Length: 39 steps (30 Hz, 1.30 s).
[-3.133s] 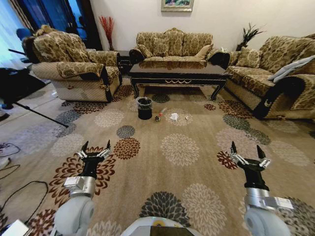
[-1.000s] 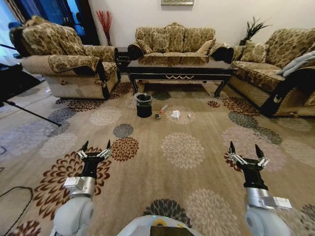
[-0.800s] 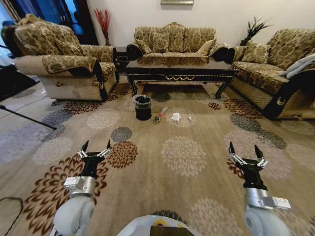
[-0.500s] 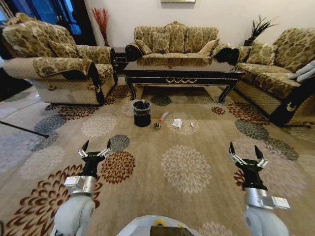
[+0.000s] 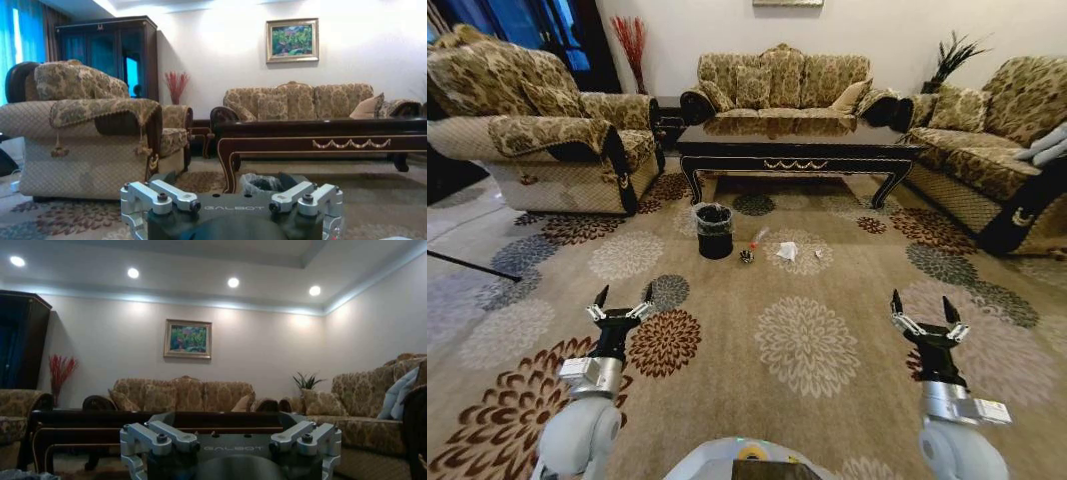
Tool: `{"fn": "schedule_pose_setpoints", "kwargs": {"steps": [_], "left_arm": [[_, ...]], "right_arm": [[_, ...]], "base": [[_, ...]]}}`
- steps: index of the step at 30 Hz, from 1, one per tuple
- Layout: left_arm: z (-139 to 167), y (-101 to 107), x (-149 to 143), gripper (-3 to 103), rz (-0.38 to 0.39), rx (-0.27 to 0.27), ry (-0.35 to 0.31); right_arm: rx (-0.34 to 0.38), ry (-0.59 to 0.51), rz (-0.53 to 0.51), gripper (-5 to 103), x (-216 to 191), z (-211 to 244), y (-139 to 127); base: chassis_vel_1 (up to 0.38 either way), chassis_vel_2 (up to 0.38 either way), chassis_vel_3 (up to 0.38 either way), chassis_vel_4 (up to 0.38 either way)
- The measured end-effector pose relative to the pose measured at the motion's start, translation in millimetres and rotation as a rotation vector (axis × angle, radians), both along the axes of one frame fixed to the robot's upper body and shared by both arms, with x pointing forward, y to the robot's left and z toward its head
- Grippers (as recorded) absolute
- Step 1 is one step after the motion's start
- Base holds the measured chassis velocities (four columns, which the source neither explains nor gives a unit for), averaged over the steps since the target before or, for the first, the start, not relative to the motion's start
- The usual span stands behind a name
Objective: Move to the front of the table and pick up the trash from the floor, then place it into the trash bin.
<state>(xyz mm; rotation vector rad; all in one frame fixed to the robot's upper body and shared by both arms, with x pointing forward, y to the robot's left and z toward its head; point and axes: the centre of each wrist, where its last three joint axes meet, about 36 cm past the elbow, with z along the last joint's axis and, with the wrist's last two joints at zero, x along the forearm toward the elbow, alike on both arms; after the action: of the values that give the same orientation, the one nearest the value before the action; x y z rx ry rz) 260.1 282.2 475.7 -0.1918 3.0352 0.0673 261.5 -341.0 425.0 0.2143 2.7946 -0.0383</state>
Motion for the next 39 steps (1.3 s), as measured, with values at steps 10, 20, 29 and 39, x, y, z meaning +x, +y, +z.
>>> {"fn": "schedule_pose_setpoints", "kwargs": {"steps": [10,20,29,39], "left_arm": [[-2.5,1.0,1.8,100,-0.008,-0.020,-0.038],[-6.4,0.9,3.6,100,-0.012,-0.019,-0.069],[-7.8,2.2,4.0,100,-0.010,-0.013,-0.082],[-4.6,2.3,0.4,100,0.003,-0.008,-0.081]], "right_arm": [[-0.001,0.004,-0.002,100,0.3,-1.9,-0.2],[-0.004,0.007,-0.001,100,-1.1,-2.0,0.2],[-0.005,0.004,0.001,100,-3.6,-0.4,2.5],[-0.002,0.002,0.004,100,-5.2,-1.2,4.5]], "base": [[-0.130,0.117,0.120,-0.121],[-0.250,0.256,0.252,-0.263],[-0.350,0.350,0.361,-0.348],[-0.367,0.359,0.369,-0.361]]}}
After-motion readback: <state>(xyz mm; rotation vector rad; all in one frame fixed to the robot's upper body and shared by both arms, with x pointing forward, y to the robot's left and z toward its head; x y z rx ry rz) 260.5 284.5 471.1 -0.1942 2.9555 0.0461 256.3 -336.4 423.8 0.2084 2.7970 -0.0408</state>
